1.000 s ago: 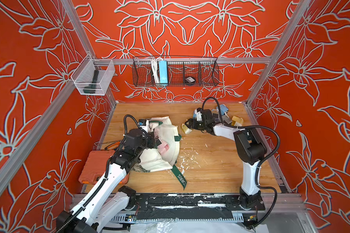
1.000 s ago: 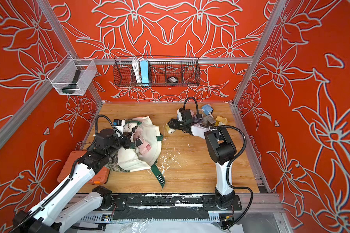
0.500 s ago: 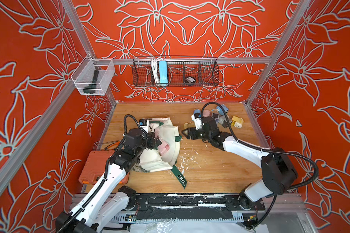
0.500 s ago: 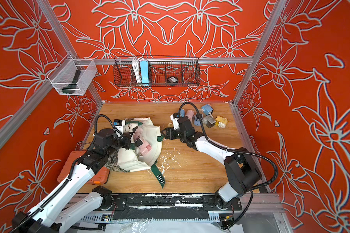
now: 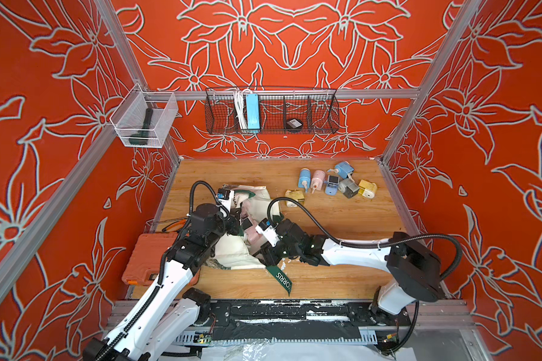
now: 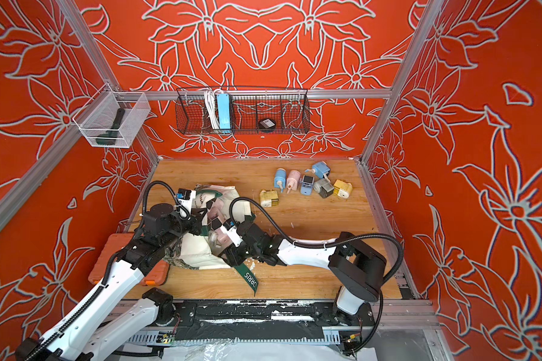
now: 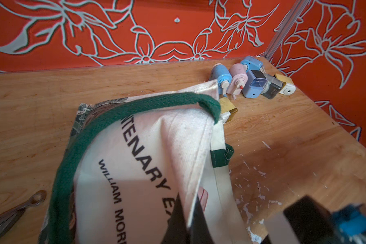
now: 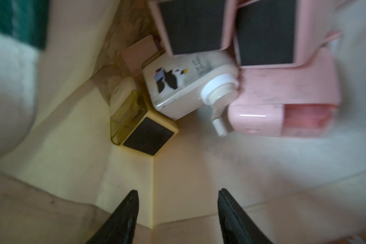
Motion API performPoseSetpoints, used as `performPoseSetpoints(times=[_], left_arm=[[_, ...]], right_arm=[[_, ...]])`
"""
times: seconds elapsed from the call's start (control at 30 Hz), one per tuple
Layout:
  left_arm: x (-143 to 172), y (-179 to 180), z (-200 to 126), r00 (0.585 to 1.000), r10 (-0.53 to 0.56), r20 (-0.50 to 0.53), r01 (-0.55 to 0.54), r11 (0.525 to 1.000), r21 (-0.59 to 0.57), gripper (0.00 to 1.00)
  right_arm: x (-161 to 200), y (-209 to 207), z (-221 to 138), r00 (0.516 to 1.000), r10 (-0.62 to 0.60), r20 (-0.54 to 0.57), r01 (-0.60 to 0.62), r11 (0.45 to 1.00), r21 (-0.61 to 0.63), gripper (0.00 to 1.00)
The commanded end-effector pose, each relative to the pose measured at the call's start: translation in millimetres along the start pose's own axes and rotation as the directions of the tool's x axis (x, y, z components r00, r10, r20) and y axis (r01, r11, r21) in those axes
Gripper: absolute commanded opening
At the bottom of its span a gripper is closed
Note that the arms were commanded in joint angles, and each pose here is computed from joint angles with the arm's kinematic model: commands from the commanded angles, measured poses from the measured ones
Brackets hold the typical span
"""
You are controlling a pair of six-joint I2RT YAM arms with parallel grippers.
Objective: Take out the pencil sharpeners from the tote bags
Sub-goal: Pick up the pencil sharpener from the canvas bag.
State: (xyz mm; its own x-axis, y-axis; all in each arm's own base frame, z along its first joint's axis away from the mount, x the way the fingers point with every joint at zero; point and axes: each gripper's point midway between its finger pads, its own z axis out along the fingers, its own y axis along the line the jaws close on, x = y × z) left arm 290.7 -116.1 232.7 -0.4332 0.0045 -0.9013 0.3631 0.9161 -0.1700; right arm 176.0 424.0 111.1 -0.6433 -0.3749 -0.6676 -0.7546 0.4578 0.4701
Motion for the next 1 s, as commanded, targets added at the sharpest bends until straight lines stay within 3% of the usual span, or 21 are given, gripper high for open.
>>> performPoseSetpoints(times=[0.0,0.13,0.23,0.43,0.5,0.83,0.97], left_arm=[[-18.0,-20.5,-1.5,0.994,0.07,0.083,-0.079,0.991,0.107,0.0],[-17.5,-24.0,2.0,0.989,0.123,0.083,-0.133,0.983,0.126,0.0],[-15.3,-22.0,0.0,0.987,0.136,0.085,-0.145,0.983,0.114,0.0],[-19.7,-19.8,-12.7,0.983,0.129,0.128,-0.141,0.986,0.088,0.0],[-21.8,-20.8,-18.2,0.982,0.124,0.139,-0.137,0.987,0.088,0.0],[-20.0,-5.8,-35.7,0.983,0.071,0.172,-0.073,0.997,0.0,0.0],[-20.6,-5.6,-38.4,0.98,0.073,0.186,-0.074,0.997,-0.002,0.0]], right_arm=[[-12.6,27.9,10.6,0.994,-0.109,0.03,0.111,0.992,-0.062,0.63],[-19.2,33.4,3.2,0.977,-0.204,0.063,0.207,0.978,-0.038,0.73],[-34.9,9.7,-16.4,0.956,-0.271,0.117,0.258,0.959,0.115,0.81],[-67.1,-58.0,-41.5,0.957,-0.214,0.194,0.154,0.945,0.287,0.86],[-76.7,-69.3,-43.6,0.954,-0.198,0.223,0.127,0.947,0.296,0.87],[-95.8,-71.9,-9.4,0.917,-0.328,0.226,0.262,0.924,0.278,0.97],[-99.4,-76.8,6.8,0.918,-0.327,0.224,0.263,0.925,0.274,0.99]])
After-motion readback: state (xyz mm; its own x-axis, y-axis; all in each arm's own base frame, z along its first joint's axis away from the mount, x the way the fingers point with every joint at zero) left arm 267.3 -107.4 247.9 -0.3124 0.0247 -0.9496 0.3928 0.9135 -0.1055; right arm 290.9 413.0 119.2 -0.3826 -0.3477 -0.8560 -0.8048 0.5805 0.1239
